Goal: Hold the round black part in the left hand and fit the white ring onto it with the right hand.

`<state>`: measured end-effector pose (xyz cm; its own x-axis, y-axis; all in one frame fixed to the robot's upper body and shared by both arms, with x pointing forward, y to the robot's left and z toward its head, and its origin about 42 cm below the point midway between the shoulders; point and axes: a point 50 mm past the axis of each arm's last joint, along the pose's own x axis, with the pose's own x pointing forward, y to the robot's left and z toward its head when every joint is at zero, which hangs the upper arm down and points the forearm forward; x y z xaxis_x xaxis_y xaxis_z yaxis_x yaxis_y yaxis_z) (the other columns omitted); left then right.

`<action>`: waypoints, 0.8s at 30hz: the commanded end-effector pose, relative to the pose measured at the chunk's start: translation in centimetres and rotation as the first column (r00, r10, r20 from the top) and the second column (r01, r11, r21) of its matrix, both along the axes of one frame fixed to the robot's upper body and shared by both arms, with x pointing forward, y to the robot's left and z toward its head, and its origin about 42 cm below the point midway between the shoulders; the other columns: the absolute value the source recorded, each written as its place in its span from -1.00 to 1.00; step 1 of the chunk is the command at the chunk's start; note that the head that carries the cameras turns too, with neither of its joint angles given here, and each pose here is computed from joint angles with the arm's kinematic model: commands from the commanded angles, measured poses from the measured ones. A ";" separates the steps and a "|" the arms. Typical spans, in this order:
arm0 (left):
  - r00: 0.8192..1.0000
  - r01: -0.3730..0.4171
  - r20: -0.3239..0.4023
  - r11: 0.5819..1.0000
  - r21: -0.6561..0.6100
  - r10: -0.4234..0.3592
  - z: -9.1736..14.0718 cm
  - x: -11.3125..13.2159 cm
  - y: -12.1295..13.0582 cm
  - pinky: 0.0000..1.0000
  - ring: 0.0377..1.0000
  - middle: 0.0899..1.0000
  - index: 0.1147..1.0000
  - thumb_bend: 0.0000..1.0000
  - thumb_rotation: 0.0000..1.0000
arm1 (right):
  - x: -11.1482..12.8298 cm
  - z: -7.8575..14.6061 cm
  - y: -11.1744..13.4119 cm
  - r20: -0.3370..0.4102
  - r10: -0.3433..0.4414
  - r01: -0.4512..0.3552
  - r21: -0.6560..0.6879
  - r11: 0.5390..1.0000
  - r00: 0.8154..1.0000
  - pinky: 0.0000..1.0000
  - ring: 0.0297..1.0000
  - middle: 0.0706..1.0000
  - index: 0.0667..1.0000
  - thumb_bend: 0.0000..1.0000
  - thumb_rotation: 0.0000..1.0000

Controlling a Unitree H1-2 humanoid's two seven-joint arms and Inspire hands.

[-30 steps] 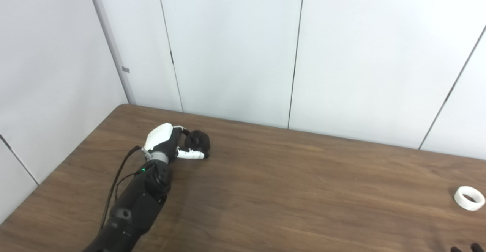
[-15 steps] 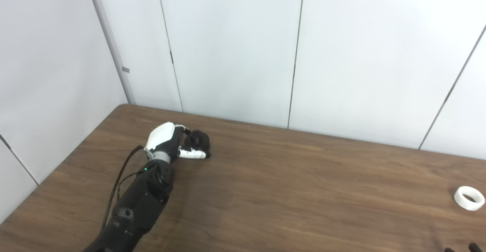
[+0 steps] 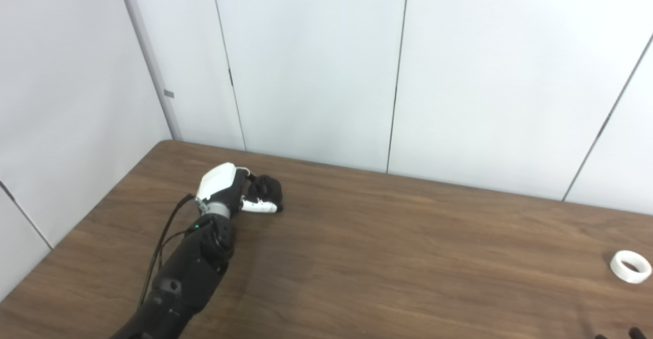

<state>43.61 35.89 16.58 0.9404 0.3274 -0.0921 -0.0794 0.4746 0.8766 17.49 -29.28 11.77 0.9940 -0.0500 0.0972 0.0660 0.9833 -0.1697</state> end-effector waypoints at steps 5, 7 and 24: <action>0.994 0.000 0.112 1.000 0.019 -0.002 2.7 1.0 0.8 1.00 0.82 0.55 -0.16 0.05 -0.88 | -0.2 1.0 0.0 0.035 0.005 -0.005 -0.005 1.000 0.999 0.90 0.83 0.73 1.00 -0.16 1.00; 0.993 0.000 0.116 1.000 0.022 -0.002 2.7 1.0 0.8 1.00 0.80 0.53 -0.16 0.05 -0.89 | -0.2 1.0 0.1 0.035 0.006 -0.006 0.002 1.000 0.999 0.90 0.83 0.73 1.00 -0.15 1.00; 0.986 -0.006 0.166 0.996 0.091 -0.009 2.8 0.1 0.9 1.00 0.76 0.49 -0.16 0.05 -0.90 | 0.0 0.9 0.3 0.048 0.052 -0.054 0.043 0.998 0.997 0.95 0.90 0.79 1.00 -0.12 1.00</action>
<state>42.92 36.06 16.22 0.9413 0.3364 -0.0282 -0.1341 0.4492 0.8833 17.37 -29.08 11.93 0.9950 -0.0334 0.0946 0.0469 0.9885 -0.1435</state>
